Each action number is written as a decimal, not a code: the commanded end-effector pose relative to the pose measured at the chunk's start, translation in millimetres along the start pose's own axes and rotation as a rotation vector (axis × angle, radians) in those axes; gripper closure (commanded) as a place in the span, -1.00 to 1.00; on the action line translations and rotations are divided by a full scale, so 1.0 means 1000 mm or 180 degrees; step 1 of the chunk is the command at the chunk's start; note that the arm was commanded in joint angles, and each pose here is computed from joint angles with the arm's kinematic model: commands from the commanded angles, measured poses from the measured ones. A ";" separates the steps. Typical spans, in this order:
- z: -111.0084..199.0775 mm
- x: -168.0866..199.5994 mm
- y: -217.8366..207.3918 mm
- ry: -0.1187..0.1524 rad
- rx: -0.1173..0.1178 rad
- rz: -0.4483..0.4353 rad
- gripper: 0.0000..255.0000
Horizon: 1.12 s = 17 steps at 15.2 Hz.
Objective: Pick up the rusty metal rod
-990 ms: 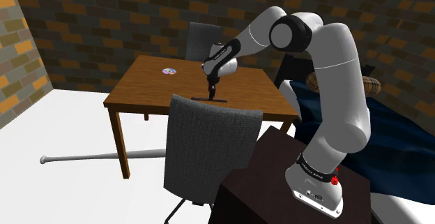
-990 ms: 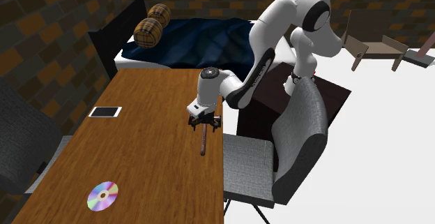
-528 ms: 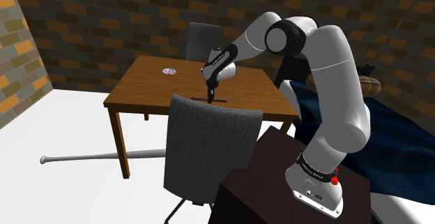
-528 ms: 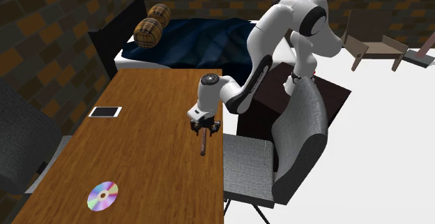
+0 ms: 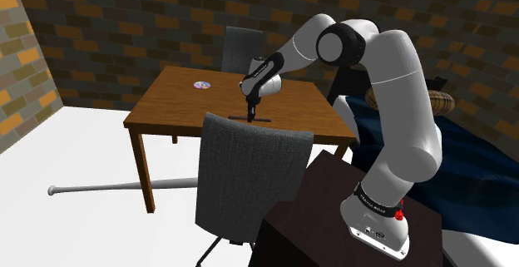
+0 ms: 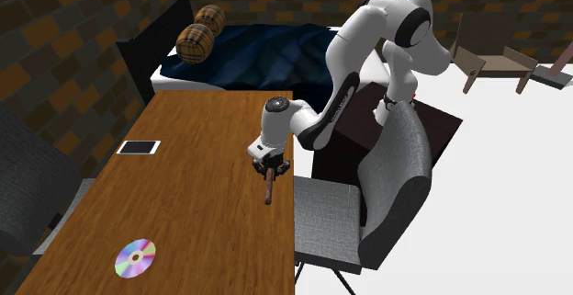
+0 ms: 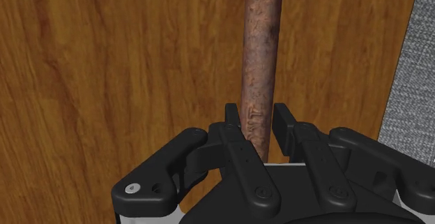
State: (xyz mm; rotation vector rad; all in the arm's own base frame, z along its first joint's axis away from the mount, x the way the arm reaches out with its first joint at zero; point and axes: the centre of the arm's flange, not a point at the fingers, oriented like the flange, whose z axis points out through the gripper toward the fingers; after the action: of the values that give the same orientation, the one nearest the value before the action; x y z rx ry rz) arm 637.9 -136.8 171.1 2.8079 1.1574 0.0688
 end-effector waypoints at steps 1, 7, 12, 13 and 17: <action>0.001 -0.001 0.002 -0.0003 -0.0006 0.0005 1.00; -0.030 -0.001 0.006 -0.0003 -0.0006 0.0005 1.00; -0.056 -0.001 0.009 -0.0003 -0.0006 0.0005 1.00; -0.062 -0.001 0.009 -0.0003 -0.0006 0.0005 1.00; -0.078 -0.001 0.011 -0.0003 -0.0006 0.0005 1.00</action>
State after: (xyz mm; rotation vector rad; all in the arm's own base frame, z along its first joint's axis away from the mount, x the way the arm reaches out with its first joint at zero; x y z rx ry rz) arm 638.7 -139.7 246.9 2.8068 1.1544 0.0687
